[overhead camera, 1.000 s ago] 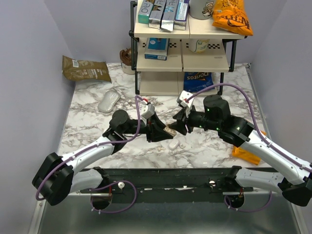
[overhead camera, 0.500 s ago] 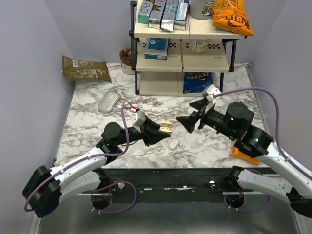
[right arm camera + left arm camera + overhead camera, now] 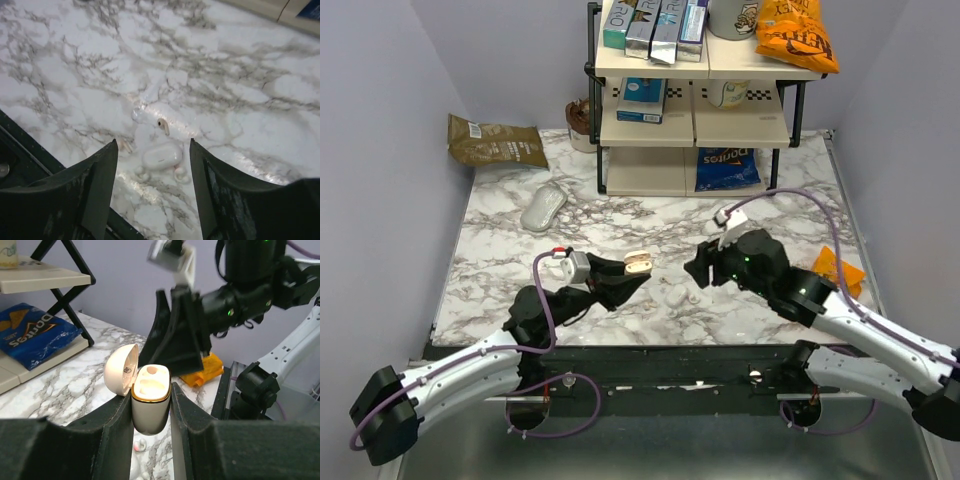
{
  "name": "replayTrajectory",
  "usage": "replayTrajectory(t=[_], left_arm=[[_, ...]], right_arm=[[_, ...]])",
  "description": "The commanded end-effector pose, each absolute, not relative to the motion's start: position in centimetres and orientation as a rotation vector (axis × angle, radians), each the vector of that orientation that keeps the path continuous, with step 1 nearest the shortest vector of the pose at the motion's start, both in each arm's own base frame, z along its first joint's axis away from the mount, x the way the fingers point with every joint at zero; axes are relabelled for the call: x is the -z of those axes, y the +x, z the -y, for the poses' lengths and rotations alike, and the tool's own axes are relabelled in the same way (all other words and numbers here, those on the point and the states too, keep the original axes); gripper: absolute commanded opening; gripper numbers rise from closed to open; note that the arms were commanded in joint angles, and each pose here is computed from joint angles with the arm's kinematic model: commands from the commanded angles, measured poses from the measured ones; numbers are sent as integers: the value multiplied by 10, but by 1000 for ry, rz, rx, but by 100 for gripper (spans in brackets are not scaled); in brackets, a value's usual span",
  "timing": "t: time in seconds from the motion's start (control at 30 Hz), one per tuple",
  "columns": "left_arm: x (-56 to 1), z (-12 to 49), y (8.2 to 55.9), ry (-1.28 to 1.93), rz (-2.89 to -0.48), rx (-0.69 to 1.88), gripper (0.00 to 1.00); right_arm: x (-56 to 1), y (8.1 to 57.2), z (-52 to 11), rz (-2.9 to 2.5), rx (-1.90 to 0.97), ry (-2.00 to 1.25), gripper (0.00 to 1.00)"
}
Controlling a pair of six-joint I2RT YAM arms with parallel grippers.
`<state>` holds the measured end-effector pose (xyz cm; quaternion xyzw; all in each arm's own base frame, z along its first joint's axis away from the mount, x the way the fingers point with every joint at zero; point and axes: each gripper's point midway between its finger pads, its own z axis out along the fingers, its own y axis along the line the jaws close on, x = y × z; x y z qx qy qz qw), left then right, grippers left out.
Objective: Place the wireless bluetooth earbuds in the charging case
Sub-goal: Pick up the right earbud from the center of the board.
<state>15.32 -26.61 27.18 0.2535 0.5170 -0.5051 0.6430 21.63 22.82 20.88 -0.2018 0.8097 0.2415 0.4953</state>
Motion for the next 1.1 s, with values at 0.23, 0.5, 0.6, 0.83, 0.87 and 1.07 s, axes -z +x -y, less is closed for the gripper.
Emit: replayTrajectory(t=[0.23, 0.5, 0.6, 0.83, 0.87, 1.07], left_arm=[[-261, 247, 154, 493, -1198, 1112, 0], [-263, 237, 152, 448, -1194, 1106, 0], [-262, 233, 152, 427, -1199, 1108, 0], [-257, 229, 151, 402, -1211, 1109, 0], [-257, 229, 152, 403, -1212, 1109, 0], [-258, 229, 150, 409, -1210, 1108, 0]], right_arm=[[-134, 220, -278, -2199, -628, -670, 61], [-97, 233, -295, -2296, -566, -743, 64], [-88, 239, -297, -2309, -538, -750, 64], [-66, 254, -301, -2345, -443, -765, 65], [-65, 256, -301, -2346, -435, -767, 64], [-53, 262, -300, -2363, -372, -785, 63]])
